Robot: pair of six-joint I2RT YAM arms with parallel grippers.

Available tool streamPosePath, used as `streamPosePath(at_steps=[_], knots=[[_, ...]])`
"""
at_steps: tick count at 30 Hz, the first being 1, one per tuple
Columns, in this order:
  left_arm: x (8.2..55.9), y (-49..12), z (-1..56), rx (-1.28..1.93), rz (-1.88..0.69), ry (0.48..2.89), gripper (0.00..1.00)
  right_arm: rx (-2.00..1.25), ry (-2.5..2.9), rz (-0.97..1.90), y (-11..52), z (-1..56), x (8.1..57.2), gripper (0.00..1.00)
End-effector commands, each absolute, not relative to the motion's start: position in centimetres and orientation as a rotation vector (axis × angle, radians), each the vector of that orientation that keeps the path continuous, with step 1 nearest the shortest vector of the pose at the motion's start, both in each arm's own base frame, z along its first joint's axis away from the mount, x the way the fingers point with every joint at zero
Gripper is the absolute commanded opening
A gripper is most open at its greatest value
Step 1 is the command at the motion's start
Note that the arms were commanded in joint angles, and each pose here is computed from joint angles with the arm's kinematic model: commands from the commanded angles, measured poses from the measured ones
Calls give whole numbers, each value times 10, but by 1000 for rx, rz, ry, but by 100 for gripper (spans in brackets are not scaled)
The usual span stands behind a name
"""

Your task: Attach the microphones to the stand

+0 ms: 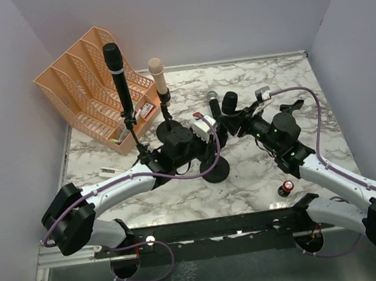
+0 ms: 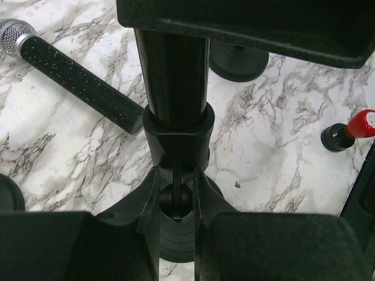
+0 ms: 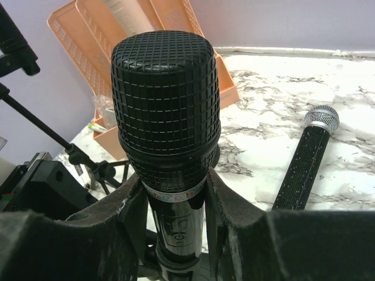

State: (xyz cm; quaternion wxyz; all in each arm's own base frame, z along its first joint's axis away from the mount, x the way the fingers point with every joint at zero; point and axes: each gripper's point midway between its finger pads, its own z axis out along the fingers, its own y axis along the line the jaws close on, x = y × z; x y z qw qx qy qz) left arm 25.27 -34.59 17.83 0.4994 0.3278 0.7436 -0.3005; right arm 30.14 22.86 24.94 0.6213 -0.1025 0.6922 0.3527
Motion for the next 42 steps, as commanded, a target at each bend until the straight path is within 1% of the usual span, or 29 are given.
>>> streamPosePath(at_steps=[1, 3, 4, 5, 8, 12, 14, 18, 22, 25, 29, 36, 42], knots=[[274, -339, 164, 735, -638, 1822, 0, -510, 1818, 854, 247, 181, 257, 21], [274, -340, 163, 735, -639, 1824, 0, -510, 1809, 862, 247, 184, 255, 23], [275, -340, 163, 736, -638, 1825, 0, -511, 1799, 867, 247, 185, 254, 25], [275, -340, 162, 734, -637, 1826, 0, -496, 1802, 864, 245, 185, 254, 30], [277, -340, 165, 724, -631, 1820, 0, -392, 1827, 849, 238, 188, 259, 48], [282, -337, 174, 704, -606, 1798, 0, -267, 1833, 819, 225, 198, 263, 64], [286, -335, 178, 698, -583, 1786, 0, -256, 1806, 837, 223, 208, 258, 69], [296, -330, 189, 686, -508, 1771, 0, -238, 1720, 879, 214, 237, 243, 75], [311, -325, 203, 675, -422, 1764, 0, -190, 1646, 873, 200, 260, 235, 77], [321, -326, 213, 638, -411, 1742, 0, -160, 1614, 854, 191, 272, 232, 76], [349, -320, 224, 549, -338, 1747, 0, -139, 1603, 840, 185, 280, 231, 76], [397, -321, 248, 418, -400, 1698, 0, -130, 1595, 845, 182, 288, 228, 76], [439, -324, 257, 366, -373, 1671, 0, -88, 1587, 836, 176, 292, 228, 76]])
